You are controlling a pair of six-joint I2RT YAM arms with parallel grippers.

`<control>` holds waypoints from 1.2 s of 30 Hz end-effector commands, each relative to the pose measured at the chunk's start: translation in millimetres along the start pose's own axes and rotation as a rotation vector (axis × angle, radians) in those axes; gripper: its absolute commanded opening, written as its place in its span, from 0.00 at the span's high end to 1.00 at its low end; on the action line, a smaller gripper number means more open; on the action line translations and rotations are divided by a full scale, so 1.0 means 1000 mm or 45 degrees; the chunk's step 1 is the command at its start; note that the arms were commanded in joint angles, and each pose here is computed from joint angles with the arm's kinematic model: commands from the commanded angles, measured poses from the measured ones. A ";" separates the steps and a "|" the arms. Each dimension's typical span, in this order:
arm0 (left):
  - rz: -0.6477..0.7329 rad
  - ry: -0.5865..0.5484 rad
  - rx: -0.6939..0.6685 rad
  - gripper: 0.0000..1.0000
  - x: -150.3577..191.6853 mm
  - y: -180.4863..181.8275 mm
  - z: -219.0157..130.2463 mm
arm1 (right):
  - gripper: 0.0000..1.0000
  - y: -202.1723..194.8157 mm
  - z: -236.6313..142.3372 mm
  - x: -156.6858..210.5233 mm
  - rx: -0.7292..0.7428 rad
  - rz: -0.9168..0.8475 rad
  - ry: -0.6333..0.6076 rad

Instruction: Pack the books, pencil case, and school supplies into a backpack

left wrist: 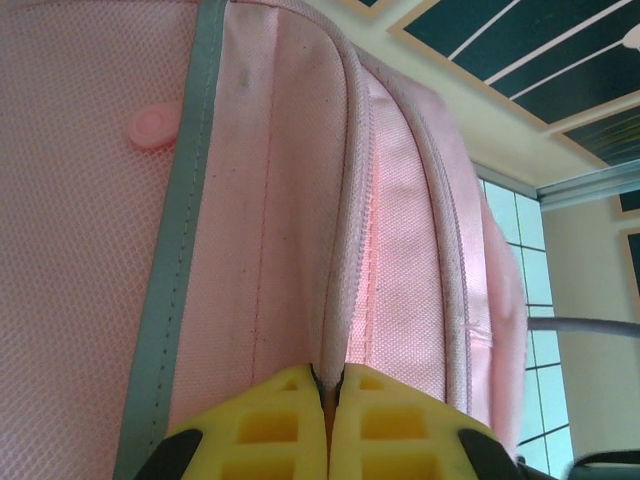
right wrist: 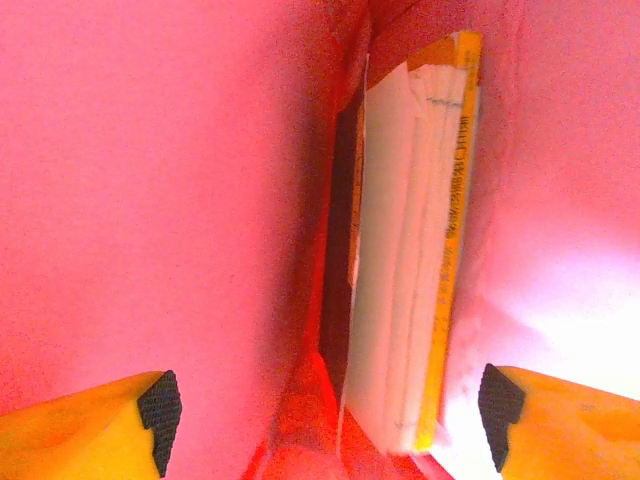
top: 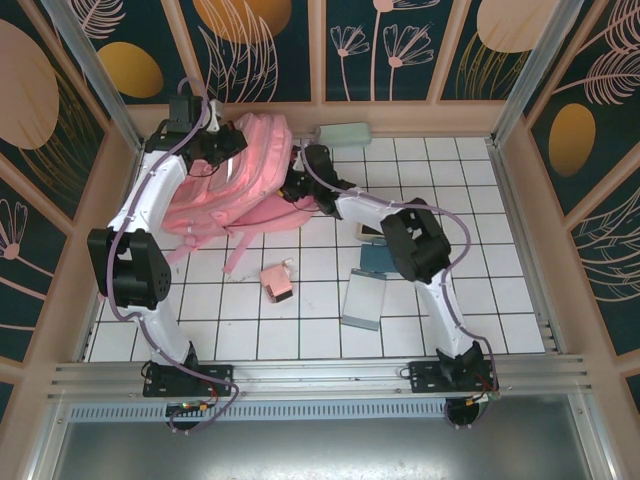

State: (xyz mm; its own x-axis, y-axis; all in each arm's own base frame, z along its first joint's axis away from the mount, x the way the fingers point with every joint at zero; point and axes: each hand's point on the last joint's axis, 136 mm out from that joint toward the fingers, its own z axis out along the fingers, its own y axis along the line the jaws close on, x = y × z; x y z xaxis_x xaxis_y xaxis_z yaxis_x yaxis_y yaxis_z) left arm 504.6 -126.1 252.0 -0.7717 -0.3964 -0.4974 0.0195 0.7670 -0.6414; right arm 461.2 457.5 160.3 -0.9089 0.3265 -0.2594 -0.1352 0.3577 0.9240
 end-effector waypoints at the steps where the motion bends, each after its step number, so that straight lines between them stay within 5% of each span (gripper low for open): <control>1: 0.097 -0.107 0.049 1.00 -0.015 -0.013 -0.010 | 0.22 -0.008 -0.037 -0.004 0.117 -0.101 -0.007; 10: 0.071 -0.074 0.058 1.00 0.002 0.003 0.006 | 0.22 -0.066 -0.139 -0.020 0.444 -0.139 -0.119; 18: 0.062 -0.067 0.067 1.00 0.005 0.005 0.011 | 0.21 -0.111 -0.208 -0.015 0.768 0.061 -0.196; 25: 0.067 -0.074 0.075 1.00 0.003 0.005 0.014 | 0.24 -0.131 -0.248 0.004 1.034 0.253 -0.226; 36: 0.066 -0.085 0.117 1.00 0.004 0.003 0.017 | 0.28 -0.147 -0.272 0.022 1.090 0.517 -0.234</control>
State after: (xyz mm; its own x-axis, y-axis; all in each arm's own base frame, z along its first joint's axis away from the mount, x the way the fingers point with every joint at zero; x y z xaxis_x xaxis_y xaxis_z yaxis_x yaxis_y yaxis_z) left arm 503.2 -142.0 219.4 -0.7795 -0.3740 -0.5025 0.0739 0.7416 -0.6667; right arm 368.7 186.9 96.0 -0.7737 0.6202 -0.1293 0.5000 0.7231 0.4766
